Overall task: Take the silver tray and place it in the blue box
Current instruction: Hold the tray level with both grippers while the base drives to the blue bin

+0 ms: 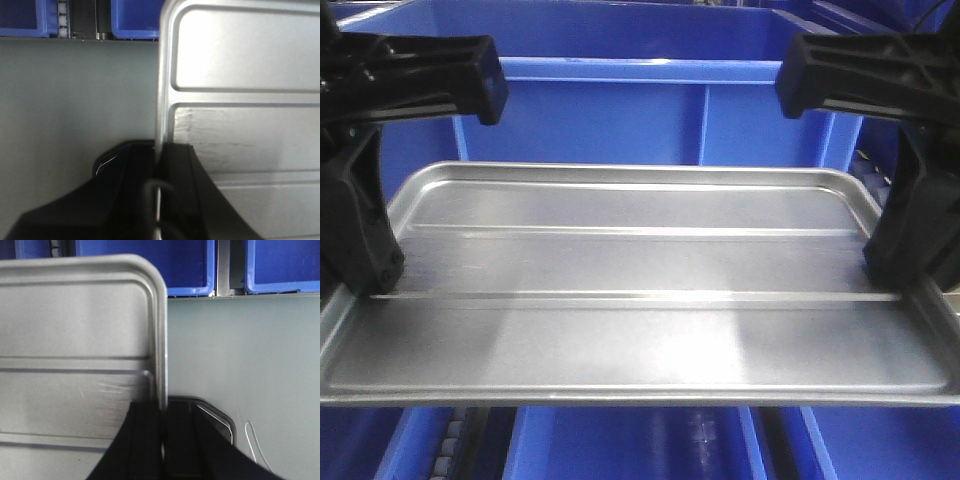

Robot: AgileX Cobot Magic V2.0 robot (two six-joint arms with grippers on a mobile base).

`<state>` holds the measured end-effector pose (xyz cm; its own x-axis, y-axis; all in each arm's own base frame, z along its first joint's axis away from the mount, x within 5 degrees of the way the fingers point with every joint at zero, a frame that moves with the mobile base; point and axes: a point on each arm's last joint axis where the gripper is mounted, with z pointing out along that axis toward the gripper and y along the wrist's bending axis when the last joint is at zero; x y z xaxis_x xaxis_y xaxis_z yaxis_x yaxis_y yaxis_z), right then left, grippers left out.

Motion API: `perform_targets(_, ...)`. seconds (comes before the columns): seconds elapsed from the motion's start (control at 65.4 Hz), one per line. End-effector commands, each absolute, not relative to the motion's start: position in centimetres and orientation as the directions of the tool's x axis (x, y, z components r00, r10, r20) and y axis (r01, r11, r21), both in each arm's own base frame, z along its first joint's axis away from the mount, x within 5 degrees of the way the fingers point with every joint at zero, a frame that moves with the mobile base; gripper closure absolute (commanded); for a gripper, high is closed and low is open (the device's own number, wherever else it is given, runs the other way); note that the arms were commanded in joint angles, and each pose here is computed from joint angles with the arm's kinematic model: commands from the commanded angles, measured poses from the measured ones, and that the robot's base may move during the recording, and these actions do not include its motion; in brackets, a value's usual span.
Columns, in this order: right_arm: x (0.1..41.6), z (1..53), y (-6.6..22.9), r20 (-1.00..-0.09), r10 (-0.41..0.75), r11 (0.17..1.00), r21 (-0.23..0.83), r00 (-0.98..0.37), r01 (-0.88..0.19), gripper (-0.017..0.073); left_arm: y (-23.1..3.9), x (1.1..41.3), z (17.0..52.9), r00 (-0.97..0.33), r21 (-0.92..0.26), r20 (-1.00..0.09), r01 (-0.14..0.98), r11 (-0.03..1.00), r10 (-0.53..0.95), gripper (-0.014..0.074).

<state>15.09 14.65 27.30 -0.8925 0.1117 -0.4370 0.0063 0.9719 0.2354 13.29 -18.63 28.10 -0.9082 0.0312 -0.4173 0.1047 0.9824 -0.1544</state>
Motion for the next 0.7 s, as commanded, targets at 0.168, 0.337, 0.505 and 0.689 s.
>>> perform_targets(0.168, 15.52, 28.73, 14.81, -0.5, 0.122, 0.958, 0.286, -0.857, -0.03, 0.051, -18.79, 13.33, 29.57, -0.886, -0.214, -0.463, 0.122, 0.969, 0.009, 0.0608)
perform_targets(0.337, 15.52, 28.73, 14.81, -0.5, 0.122, 0.958, 0.286, -0.857, -0.03, 0.051, -18.79, 13.33, 29.57, -0.886, -0.214, -0.463, 0.122, 0.969, 0.009, 0.0608)
perform_targets(0.505, 15.52, 28.73, 14.81, -0.5, 0.122, 0.958, 0.286, -0.857, -0.03, 0.051, -18.79, 13.33, 29.57, -0.886, -0.214, -0.463, 0.122, 0.969, 0.009, 0.0608)
perform_targets(0.689, 15.52, 28.73, 14.81, -0.5, 0.122, 0.958, 0.286, -0.857, -0.03, 0.051, -18.79, 13.33, 29.57, -0.886, -0.214, -0.463, 0.122, 0.969, 0.009, 0.0608)
